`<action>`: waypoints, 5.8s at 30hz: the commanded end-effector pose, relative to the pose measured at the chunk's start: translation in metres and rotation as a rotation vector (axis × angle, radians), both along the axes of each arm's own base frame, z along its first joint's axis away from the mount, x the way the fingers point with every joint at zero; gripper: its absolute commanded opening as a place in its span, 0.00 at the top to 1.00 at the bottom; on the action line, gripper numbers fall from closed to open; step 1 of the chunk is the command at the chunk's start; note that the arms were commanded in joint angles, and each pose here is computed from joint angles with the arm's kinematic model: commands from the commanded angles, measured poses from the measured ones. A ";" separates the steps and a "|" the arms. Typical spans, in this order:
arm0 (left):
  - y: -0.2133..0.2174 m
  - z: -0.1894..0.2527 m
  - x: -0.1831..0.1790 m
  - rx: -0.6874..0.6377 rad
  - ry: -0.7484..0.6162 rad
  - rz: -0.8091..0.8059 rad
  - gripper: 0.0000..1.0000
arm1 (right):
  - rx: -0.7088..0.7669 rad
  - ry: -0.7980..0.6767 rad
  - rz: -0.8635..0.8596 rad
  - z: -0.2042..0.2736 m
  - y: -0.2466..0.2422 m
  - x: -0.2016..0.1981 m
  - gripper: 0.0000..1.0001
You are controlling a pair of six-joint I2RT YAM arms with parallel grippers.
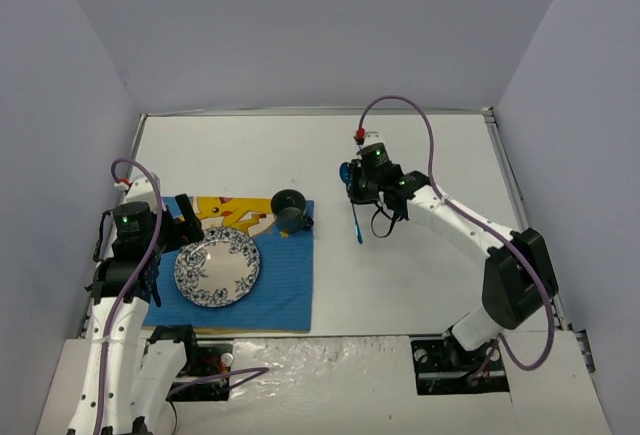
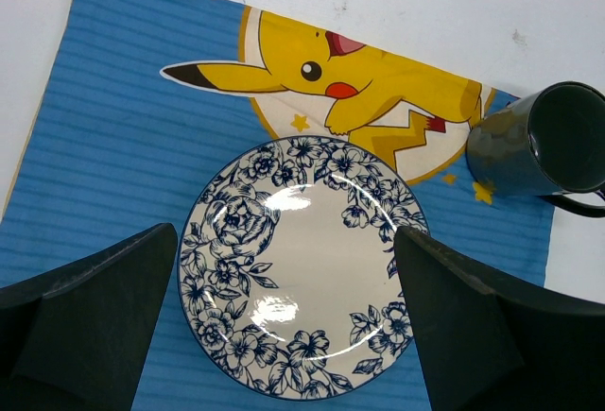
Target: Set the dinner table for one person
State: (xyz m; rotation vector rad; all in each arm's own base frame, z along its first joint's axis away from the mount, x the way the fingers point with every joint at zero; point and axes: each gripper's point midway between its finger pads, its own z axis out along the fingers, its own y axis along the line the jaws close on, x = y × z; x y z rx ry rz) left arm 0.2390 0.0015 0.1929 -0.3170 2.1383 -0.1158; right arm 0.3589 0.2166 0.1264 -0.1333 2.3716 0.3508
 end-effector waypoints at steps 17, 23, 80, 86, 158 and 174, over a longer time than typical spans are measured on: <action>0.003 0.024 0.006 0.018 -0.091 0.011 0.03 | 0.230 -0.033 -0.151 0.024 0.162 -0.128 1.00; 0.003 0.024 0.006 0.018 -0.093 0.013 0.03 | 0.195 0.005 -0.141 -0.006 0.188 -0.139 1.00; 0.002 0.026 0.005 0.016 -0.103 0.006 0.03 | 0.085 -0.121 -0.035 0.029 0.160 -0.124 0.44; 0.001 0.025 0.005 0.013 -0.100 0.002 0.03 | 0.071 -0.244 0.014 0.099 0.102 -0.075 0.39; -0.024 0.035 0.001 -0.116 -0.097 -0.060 0.03 | -0.151 -0.041 -0.033 -0.019 -0.075 0.086 1.00; -0.125 0.150 0.016 -0.462 -0.300 -0.302 0.03 | 0.241 -0.255 -0.003 0.109 0.022 -0.021 1.00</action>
